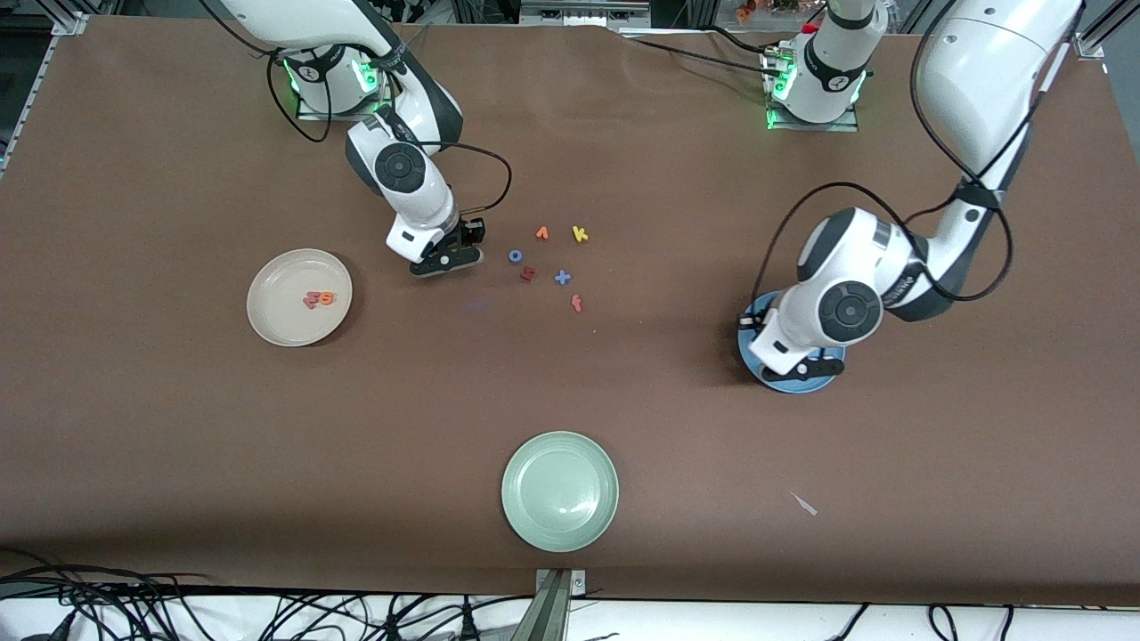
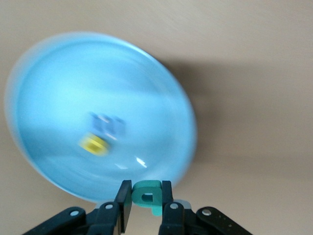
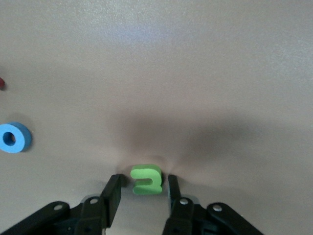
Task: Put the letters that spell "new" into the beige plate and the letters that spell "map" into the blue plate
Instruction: 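Drop the green letter on the white plate while the left drops teal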
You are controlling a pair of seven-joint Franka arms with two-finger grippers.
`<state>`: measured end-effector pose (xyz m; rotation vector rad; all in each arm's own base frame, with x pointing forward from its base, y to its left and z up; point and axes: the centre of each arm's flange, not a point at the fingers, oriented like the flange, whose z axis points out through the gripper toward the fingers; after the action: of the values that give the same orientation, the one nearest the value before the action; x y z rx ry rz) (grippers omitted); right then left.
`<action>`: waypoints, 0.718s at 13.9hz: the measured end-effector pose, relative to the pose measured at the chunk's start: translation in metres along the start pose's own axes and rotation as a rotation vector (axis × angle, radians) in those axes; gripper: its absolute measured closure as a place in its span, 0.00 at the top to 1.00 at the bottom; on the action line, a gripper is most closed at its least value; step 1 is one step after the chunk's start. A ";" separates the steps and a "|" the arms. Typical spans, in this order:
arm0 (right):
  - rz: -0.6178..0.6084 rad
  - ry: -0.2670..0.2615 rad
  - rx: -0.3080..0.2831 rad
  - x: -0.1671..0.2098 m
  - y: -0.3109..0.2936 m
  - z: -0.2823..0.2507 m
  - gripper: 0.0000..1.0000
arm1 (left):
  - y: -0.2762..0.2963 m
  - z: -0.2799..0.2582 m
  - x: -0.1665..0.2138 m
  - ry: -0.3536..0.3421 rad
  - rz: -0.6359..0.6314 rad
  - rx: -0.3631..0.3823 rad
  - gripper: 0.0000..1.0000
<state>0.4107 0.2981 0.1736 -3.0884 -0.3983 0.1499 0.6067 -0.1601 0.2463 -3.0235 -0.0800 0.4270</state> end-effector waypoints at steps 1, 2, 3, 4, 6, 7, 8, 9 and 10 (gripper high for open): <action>-0.002 0.003 0.001 0.000 0.000 0.001 0.46 | -0.012 0.004 0.005 0.003 0.031 0.016 0.29; -0.003 0.004 0.000 0.000 0.000 0.001 0.43 | -0.019 0.011 0.008 -0.001 0.047 0.020 0.29; -0.003 0.004 -0.001 0.001 0.001 0.000 0.42 | -0.023 0.018 0.012 -0.003 0.059 0.020 0.29; -0.002 0.005 -0.001 0.001 0.001 0.000 0.37 | -0.024 0.026 0.014 -0.004 0.071 0.027 0.29; -0.002 0.006 -0.002 0.001 0.002 0.000 0.33 | -0.022 0.038 0.016 -0.011 0.085 0.031 0.29; -0.002 0.006 -0.002 0.001 0.002 0.000 0.33 | -0.021 0.042 0.016 -0.018 0.089 0.030 0.29; -0.003 0.010 -0.002 0.002 0.002 -0.001 0.29 | -0.020 0.045 0.016 -0.023 0.092 0.029 0.29; -0.004 0.011 -0.001 0.002 0.001 -0.001 0.29 | -0.019 0.047 0.016 -0.026 0.094 0.028 0.29; -0.006 0.012 0.000 0.002 0.001 -0.001 0.27 | -0.018 0.048 0.016 -0.028 0.096 0.028 0.29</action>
<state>0.4131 0.2975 0.1746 -3.0865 -0.4078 0.1312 0.6078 -0.1370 0.1976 -3.0031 0.0683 0.4738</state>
